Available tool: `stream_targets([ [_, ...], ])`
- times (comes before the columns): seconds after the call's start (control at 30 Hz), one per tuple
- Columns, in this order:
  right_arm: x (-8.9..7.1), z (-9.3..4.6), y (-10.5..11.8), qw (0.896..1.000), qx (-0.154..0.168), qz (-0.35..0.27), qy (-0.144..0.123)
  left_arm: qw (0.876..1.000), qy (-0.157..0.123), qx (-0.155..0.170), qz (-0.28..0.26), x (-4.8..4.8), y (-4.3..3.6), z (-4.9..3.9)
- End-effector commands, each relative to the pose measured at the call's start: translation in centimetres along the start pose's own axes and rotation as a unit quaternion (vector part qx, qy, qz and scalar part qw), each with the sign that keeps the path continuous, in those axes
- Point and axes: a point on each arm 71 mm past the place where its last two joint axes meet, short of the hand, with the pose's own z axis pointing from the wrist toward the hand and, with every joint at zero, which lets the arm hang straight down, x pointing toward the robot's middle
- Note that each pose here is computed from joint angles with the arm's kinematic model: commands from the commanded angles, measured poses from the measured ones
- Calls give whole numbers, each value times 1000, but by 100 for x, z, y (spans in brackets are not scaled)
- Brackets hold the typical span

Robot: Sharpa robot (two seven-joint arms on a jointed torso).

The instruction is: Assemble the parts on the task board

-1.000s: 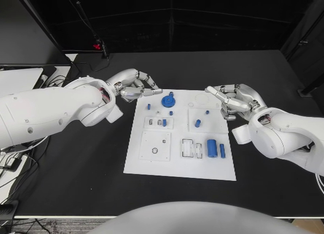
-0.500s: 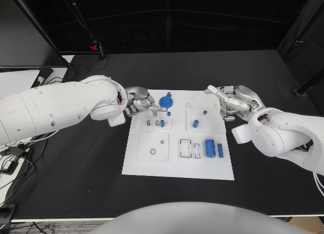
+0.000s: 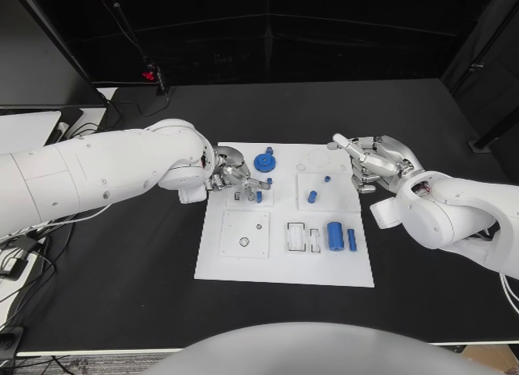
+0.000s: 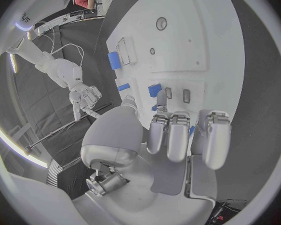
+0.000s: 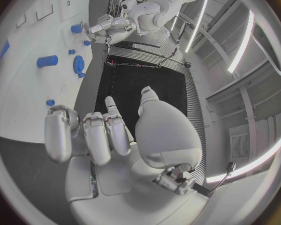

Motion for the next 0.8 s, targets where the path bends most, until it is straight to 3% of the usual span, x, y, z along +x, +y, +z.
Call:
stream_targets([
  [0.03,12,-2,2,1000,0,4,5,999,12,-32,22,19,1,23],
  [0.37,12,-14,-4,1000,2,4,5,998,28,-46,39,29,-9,58],
  [0.8,-5,0,-23,1000,6,5,10,999,29,-20,40,-2,-55,98],
])
